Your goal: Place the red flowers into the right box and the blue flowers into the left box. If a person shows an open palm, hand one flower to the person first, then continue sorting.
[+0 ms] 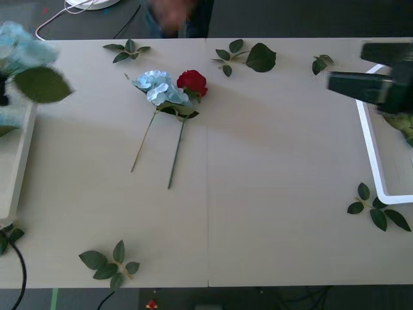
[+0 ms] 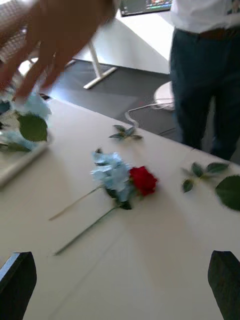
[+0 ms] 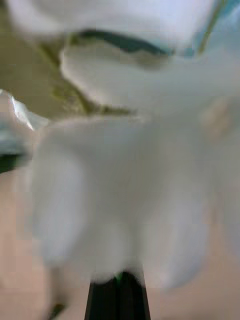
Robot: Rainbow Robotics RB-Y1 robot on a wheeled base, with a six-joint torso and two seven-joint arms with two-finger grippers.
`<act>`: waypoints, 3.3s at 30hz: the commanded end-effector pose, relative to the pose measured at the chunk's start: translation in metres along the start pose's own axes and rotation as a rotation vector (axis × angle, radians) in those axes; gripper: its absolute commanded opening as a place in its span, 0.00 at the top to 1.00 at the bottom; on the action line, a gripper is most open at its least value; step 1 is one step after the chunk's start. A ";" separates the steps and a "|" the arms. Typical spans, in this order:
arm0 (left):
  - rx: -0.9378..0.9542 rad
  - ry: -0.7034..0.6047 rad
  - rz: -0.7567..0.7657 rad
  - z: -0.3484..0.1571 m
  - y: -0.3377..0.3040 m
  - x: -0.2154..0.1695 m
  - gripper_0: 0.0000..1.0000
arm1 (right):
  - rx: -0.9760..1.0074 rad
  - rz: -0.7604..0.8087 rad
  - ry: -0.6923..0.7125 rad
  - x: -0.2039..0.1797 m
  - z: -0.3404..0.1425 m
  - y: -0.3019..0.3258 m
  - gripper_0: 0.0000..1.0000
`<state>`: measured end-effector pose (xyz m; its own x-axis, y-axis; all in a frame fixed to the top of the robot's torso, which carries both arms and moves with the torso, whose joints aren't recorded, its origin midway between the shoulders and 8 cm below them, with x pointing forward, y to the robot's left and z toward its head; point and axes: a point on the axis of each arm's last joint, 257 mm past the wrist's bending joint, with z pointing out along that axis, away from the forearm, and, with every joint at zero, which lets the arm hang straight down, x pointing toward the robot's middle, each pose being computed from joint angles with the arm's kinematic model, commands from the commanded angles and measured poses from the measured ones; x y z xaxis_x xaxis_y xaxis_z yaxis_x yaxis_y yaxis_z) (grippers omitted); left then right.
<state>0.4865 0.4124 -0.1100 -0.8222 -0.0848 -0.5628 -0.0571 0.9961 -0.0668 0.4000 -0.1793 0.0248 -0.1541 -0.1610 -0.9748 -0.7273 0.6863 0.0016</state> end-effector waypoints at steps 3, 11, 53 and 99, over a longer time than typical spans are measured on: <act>-0.214 -0.047 0.188 0.002 0.084 0.012 1.00 | -0.091 -0.092 0.012 0.012 -0.035 -0.004 0.00; -0.329 -0.126 0.261 0.007 0.156 0.023 1.00 | -0.148 -0.222 -0.020 0.026 -0.051 -0.007 0.00; -0.356 -0.148 0.328 0.013 0.177 0.019 0.76 | -0.159 -0.287 -0.042 0.044 -0.055 -0.012 0.00; -0.356 -0.148 0.328 0.013 0.177 0.019 0.21 | -0.159 -0.287 -0.042 0.044 -0.055 -0.012 0.00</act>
<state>0.4725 0.5621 -0.1714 -0.7528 0.2829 -0.5943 0.0526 0.9259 0.3741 0.3672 -0.2323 -0.0018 0.1122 -0.2744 -0.9550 -0.8269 0.5072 -0.2428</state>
